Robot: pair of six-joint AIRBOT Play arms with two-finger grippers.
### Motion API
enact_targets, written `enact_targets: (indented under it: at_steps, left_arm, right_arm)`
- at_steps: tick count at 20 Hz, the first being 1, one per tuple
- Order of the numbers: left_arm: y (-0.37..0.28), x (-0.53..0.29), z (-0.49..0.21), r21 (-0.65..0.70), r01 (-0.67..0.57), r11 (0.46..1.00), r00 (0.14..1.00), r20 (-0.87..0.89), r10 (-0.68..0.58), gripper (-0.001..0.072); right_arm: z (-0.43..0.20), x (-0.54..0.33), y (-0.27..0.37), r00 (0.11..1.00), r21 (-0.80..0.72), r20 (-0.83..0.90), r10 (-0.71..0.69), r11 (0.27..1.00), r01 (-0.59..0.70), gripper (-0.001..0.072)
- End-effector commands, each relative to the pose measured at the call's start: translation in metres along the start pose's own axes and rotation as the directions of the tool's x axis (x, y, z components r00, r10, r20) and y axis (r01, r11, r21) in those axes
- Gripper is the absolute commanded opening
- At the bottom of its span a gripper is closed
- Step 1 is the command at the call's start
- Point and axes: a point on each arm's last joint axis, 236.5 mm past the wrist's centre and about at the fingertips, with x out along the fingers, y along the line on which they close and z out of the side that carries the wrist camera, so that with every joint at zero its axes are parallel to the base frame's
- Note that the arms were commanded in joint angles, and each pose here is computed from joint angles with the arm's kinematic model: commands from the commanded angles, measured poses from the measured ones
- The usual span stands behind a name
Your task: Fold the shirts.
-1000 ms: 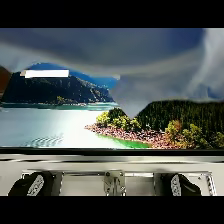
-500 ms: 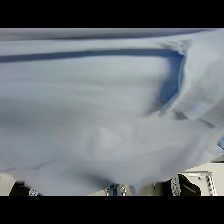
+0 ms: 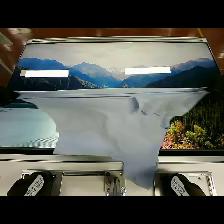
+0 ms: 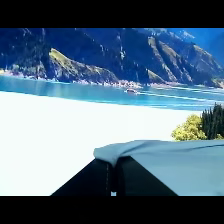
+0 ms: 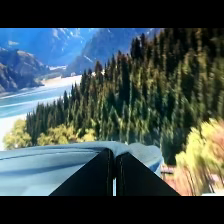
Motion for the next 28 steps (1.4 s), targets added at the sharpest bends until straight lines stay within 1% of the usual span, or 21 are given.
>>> enact_targets:
  at_steps: [1, 2, 4, 6, 10, 13, 15, 17, 20, 21, 23, 25, 26, 28]
  left_arm:
    - [0.032, 0.106, 0.013, -0.110, 0.022, 0.994, 1.000, 0.001, -0.022, 0.0040]
    - [0.032, 0.131, 0.023, -0.120, 0.062, 0.991, 0.998, 0.015, -0.060, 0.0040]
    - [0.028, 0.178, 0.039, -0.181, 0.156, 0.971, 0.988, 0.049, -0.149, 0.0040]
    - [0.027, 0.219, 0.046, -0.210, 0.219, 0.953, 0.976, 0.069, -0.209, 0.0041]
    - [0.037, 0.275, 0.036, -0.253, 0.217, 0.943, 0.976, 0.040, -0.214, 0.0041]
    - [0.042, 0.295, 0.028, -0.264, 0.201, 0.943, 0.979, 0.022, -0.203, 0.0041]
    - [0.041, 0.299, 0.022, -0.246, 0.206, 0.947, 0.977, 0.003, -0.212, 0.0041]
    - [0.035, 0.293, 0.015, -0.189, 0.235, 0.953, 0.968, -0.041, -0.247, 0.0041]
    - [0.028, 0.275, -0.019, -0.107, 0.272, 0.956, 0.928, -0.233, -0.290, 0.0040]
    - [0.028, 0.269, -0.032, -0.115, 0.268, 0.957, 0.909, -0.300, -0.290, 0.0040]
    - [0.034, 0.260, -0.058, -0.148, 0.220, 0.964, 0.872, -0.412, -0.263, 0.0040]
    - [0.043, 0.259, -0.074, -0.204, 0.149, 0.968, 0.852, -0.471, -0.230, 0.0040]
    - [0.043, 0.259, -0.078, -0.232, 0.132, 0.964, 0.844, -0.484, -0.232, 0.0040]
    - [0.044, 0.262, -0.081, -0.272, 0.107, 0.956, 0.838, -0.492, -0.234, 0.0040]
  right_arm:
    - [0.020, 0.145, -0.018, 0.999, -0.017, 0.050, -0.008, 1.000, 0.009, 0.0059]
    - [0.035, 0.180, -0.011, 0.994, -0.027, 0.105, -0.006, 1.000, 0.008, 0.0060]
    - [0.054, 0.230, 0.006, 0.979, -0.058, 0.205, -0.005, 0.998, 0.017, 0.0060]
    - [0.060, 0.265, 0.025, 0.964, -0.089, 0.265, 0.002, 0.996, 0.023, 0.0060]
    - [0.047, 0.305, 0.046, 0.962, -0.120, 0.272, 0.016, 0.993, 0.018, 0.0060]
    - [0.039, 0.311, 0.044, 0.970, -0.094, 0.244, 0.015, 0.996, 0.009, 0.0061]
    - [0.035, 0.311, 0.041, 0.975, -0.081, 0.222, 0.013, 0.997, 0.006, 0.0060]
    - [0.026, 0.299, 0.036, 0.987, -0.084, 0.161, 0.013, 0.997, 0.000, 0.0060]
    - [-0.006, 0.273, 0.013, 1.000, -0.076, -0.019, -0.016, 0.997, 0.015, 0.0060]
    - [-0.023, 0.265, 0.001, 0.994, -0.033, -0.102, -0.032, 0.999, 0.028, 0.0060]
    - [-0.067, 0.257, -0.011, 0.957, 0.081, -0.289, -0.022, 0.996, 0.047, 0.0060]
    - [-0.108, 0.256, -0.009, 0.899, 0.097, -0.439, -0.003, 0.994, 0.050, 0.0061]
    - [-0.123, 0.257, -0.004, 0.874, 0.094, -0.486, 0.003, 0.994, 0.049, 0.0060]
    - [-0.139, 0.261, 0.006, 0.852, 0.094, -0.524, 0.006, 0.994, 0.051, 0.0061]
